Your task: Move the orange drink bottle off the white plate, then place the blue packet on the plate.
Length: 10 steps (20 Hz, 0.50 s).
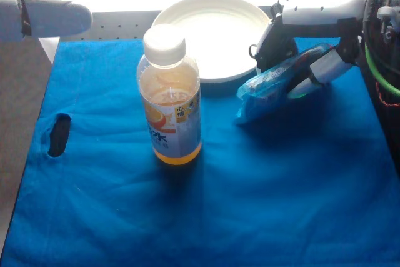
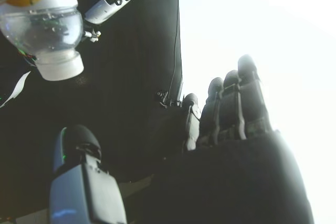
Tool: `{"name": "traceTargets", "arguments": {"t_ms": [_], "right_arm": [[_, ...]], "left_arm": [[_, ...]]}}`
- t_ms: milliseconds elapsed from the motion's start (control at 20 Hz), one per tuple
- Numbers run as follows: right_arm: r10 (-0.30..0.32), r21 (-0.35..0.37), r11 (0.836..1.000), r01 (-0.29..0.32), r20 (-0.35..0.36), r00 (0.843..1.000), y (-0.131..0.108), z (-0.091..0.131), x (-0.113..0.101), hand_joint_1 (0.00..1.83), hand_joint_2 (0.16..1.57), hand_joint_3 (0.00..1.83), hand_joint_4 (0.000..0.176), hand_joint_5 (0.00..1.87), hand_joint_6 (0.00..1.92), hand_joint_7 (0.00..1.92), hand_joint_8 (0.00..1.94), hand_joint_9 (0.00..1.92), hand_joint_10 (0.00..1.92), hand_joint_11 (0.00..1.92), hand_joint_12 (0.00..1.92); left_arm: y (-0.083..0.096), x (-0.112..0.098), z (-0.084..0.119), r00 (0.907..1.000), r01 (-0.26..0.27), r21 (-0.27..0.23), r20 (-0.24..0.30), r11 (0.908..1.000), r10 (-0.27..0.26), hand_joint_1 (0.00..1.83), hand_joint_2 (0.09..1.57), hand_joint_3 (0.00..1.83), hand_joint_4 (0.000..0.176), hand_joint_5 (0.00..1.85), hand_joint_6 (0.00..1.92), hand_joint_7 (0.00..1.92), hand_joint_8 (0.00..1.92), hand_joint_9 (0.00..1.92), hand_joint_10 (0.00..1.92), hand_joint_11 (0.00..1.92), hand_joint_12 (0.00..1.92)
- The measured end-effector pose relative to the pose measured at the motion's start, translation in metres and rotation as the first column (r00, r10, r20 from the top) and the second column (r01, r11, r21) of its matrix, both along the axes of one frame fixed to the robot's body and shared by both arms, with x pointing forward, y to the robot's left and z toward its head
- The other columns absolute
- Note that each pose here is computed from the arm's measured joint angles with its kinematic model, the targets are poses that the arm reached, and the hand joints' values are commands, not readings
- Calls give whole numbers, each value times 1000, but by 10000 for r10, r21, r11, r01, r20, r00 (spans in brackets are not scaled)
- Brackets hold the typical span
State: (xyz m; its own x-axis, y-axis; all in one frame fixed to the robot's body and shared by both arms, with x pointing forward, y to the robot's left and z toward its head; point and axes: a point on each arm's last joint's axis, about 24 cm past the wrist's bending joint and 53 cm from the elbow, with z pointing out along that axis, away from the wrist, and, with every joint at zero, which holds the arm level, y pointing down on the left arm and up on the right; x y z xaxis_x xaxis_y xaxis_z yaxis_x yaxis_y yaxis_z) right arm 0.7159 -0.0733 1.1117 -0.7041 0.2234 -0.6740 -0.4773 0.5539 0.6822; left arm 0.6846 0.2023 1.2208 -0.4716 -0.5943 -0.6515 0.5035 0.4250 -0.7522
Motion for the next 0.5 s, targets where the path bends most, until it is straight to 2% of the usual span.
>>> {"name": "traceTargets", "arguments": {"t_ms": [50,100,150,200,250,300,350,400,450,500], "right_arm": [[81,146,9999,-80,-39,10000,1,3,-3,1265,1121,0,0,980,676,1007,1210,951,1231,786,1597],[172,340,9993,-171,-21,9999,2,10,-5,1265,1123,1,0,966,708,1007,1206,975,1256,787,1608],[361,380,9986,-372,293,9989,4,25,-7,1179,1079,1,0,1056,825,909,1484,928,1778,888,1908],[450,619,9969,-489,623,9970,5,47,-7,1183,1063,0,0,1093,774,933,1350,922,1746,640,1918],[402,966,9942,-479,801,9960,6,64,-5,1183,1063,0,0,1093,774,933,1350,922,1746,640,1918],[341,1307,9902,-489,1133,9930,6,87,-3,1191,1085,1,0,1061,781,932,1572,919,1874,649,1907],[375,1328,9895,-561,1389,9896,8,95,-2,1191,1085,1,0,1061,781,932,1572,919,1874,649,1907],[410,1342,9890,-623,1562,9869,10,101,-1,1237,1142,0,0,987,757,897,1425,802,1571,583,1859],[515,1257,9893,-736,1710,9839,14,104,-1,1258,1126,0,0,993,740,964,1266,859,1350,669,1699],[558,1262,9888,-798,1830,9815,19,107,2,1278,1086,0,0,1029,692,1091,1028,995,1183,802,1595]], "left_arm": [[0,0,0,10000,-4,-1,-3,10000,4,315,847,0,161,0,0,0,0,0,0,70,83],[0,0,0,10000,-11,0,-9,10000,11,343,844,0,164,0,0,0,0,0,0,23,64],[0,0,-1,10000,-22,13,-23,10000,22,363,846,0,173,0,0,0,0,0,0,8,61],[1,0,-2,10000,-34,17,-65,10000,34,363,847,0,175,0,0,0,0,0,0,1,58],[1,0,-3,10000,-35,29,-88,10000,35,363,847,0,175,0,0,0,0,0,0,1,58],[1,0,-5,9999,-28,102,-114,9999,29,337,845,0,176,0,0,0,0,0,0,33,35],[1,0,-6,9999,-32,122,-124,9999,33,337,845,0,176,0,0,0,0,0,0,33,35],[2,0,-5,9999,-49,97,-129,9999,50,340,839,0,176,0,0,0,0,0,0,19,29],[2,0,-5,9999,-54,76,-125,10000,55,347,828,0,176,0,0,0,0,0,0,32,35],[2,0,-5,9999,-58,80,-130,10000,59,345,805,0,176,0,0,0,0,0,0,6,6]]}}
